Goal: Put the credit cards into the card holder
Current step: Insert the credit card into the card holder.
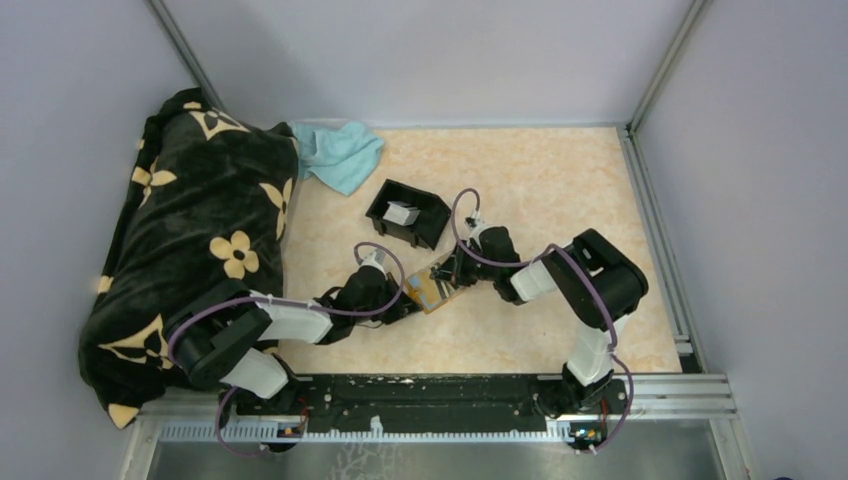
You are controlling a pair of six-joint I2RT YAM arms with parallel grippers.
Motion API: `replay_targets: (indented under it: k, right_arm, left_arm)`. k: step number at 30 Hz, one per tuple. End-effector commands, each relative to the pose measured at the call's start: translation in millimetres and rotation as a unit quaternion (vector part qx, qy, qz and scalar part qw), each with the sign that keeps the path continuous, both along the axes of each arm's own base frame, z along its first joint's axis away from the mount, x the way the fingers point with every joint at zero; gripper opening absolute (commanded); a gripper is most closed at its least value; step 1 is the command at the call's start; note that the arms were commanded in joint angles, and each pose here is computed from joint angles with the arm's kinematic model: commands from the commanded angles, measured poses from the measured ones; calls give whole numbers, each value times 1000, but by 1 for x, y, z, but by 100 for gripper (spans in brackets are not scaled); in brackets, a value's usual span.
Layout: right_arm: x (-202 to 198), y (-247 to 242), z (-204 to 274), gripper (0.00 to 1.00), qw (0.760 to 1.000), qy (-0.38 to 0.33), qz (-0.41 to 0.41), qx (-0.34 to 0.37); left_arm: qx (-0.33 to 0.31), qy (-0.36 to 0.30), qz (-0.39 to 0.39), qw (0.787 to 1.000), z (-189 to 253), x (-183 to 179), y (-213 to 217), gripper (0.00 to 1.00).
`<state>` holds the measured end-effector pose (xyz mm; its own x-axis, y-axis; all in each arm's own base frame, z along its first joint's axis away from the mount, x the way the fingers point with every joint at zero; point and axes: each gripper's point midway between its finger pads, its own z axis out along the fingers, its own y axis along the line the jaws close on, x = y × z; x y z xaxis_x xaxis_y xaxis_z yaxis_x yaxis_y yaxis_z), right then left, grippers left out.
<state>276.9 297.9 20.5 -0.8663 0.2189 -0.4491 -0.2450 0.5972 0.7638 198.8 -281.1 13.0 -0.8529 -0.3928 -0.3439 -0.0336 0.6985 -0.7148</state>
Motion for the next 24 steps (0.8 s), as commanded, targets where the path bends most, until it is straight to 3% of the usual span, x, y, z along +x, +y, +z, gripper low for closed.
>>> replay_targets:
  k: [1,24]
  right_arm:
    - [-29,-20,-40,0,994,39,33,-97]
    - [-48,-22,-39,0,990,42,85,-102]
  left_arm:
    - [176,75,7,982,-69,-39,71,0]
    - [209,63,27,975,-70,-22,81,0]
